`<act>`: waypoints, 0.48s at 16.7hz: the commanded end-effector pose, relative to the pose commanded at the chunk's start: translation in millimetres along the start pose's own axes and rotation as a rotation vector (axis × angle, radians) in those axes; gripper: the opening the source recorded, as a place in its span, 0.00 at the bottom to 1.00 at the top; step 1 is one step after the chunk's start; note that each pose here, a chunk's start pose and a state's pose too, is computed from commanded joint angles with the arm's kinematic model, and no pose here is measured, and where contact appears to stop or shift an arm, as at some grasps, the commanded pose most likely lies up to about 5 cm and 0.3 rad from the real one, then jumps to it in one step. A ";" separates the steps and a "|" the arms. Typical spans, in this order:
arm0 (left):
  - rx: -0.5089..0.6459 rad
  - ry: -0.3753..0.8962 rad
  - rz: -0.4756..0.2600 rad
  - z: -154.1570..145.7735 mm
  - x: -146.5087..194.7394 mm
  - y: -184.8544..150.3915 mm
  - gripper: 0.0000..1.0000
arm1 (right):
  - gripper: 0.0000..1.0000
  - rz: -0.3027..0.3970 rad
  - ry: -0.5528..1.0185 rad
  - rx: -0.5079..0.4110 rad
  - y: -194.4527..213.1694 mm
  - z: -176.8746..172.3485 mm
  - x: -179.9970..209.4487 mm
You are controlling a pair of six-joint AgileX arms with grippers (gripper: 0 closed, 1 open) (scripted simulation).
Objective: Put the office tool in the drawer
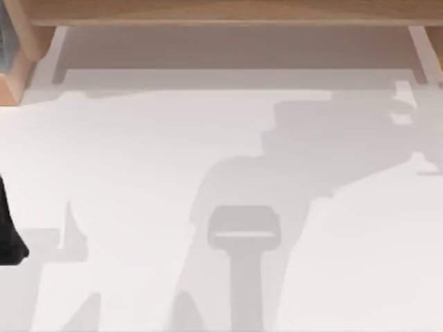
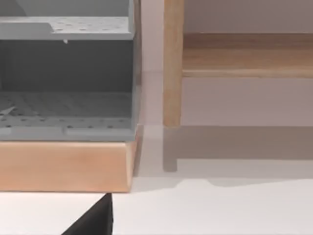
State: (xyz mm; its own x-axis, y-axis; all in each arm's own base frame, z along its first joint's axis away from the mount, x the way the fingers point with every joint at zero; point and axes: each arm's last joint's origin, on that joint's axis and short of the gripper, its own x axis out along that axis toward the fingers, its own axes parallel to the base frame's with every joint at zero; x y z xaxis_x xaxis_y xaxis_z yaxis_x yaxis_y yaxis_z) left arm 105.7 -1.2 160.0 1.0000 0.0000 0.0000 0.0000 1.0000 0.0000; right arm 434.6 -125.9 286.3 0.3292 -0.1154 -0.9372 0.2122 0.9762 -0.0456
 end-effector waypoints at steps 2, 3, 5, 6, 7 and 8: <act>0.000 0.000 0.000 0.0 0.0 0.0 1.00 | 0.00 0.016 0.075 -0.026 -20.2 3.2 35.0; 0.000 0.000 0.000 0.0 0.0 0.0 1.00 | 0.00 0.030 0.106 -0.043 -27.6 3.9 52.2; 0.000 0.000 0.000 0.0 0.0 0.0 1.00 | 0.00 0.068 0.163 -0.083 -38.0 2.5 85.3; 0.000 0.000 0.000 0.0 0.0 0.0 1.00 | 0.00 0.086 0.187 -0.104 -41.4 0.4 99.1; 0.000 0.000 0.000 0.0 0.0 0.0 1.00 | 0.00 0.102 0.210 -0.124 -44.1 -2.2 110.8; 0.000 0.000 0.000 0.0 0.0 0.0 1.00 | 0.00 0.115 0.231 -0.142 -46.3 -5.2 120.0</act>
State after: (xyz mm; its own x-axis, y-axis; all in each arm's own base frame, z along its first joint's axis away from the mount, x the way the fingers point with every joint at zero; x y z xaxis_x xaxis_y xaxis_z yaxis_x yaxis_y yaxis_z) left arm 105.7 -1.2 160.0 1.0000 0.0000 0.0000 0.0000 1.0000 0.0000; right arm 459.5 -184.0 174.2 0.1216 0.0268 -0.9922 0.0493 0.9982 0.0330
